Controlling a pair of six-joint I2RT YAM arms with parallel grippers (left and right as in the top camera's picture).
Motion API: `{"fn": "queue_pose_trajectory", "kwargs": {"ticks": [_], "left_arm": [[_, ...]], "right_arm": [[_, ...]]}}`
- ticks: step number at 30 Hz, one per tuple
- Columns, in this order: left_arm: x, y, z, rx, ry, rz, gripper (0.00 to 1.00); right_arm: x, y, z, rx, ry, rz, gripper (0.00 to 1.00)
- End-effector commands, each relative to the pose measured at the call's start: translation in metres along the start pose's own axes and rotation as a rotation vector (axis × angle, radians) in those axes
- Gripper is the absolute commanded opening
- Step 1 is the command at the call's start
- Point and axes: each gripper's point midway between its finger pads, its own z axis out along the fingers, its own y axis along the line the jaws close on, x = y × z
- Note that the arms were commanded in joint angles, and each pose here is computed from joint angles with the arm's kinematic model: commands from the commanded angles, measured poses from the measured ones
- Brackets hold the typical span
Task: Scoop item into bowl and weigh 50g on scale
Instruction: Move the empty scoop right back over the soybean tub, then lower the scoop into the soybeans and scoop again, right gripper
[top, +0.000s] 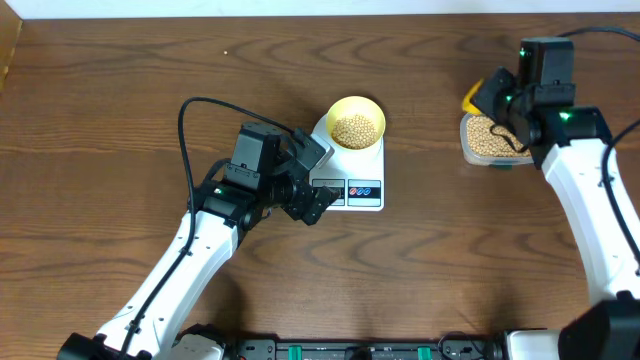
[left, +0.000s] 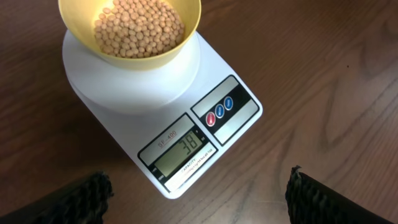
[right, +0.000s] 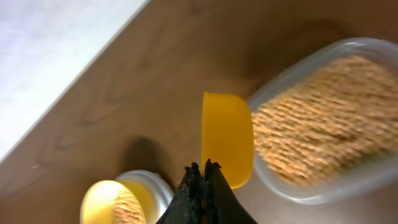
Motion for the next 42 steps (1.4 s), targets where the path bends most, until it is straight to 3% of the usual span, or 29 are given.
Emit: {"fn": "queue_pose_trajectory", "kwargs": {"ticks": [1, 9, 22, 35, 42], "left_arm": [[0.004, -0.001, 0.003, 0.014, 0.011, 0.006, 0.92], [0.004, -0.001, 0.003, 0.014, 0.011, 0.006, 0.92], [0.004, -0.001, 0.003, 0.014, 0.011, 0.006, 0.92], [0.005, -0.001, 0.003, 0.014, 0.011, 0.006, 0.92], [0.004, -0.001, 0.003, 0.014, 0.011, 0.006, 0.92]], "right_arm": [[-0.009, -0.02, -0.012, 0.106, -0.062, -0.011, 0.01], [-0.001, -0.053, -0.017, 0.263, -0.053, 0.021, 0.02], [0.013, -0.074, -0.006, 0.368, 0.006, -0.018, 0.01], [0.019, -0.083, 0.015, 0.405, 0.095, -0.276, 0.01], [0.012, -0.086, 0.033, 0.416, 0.074, -0.289, 0.01]]}}
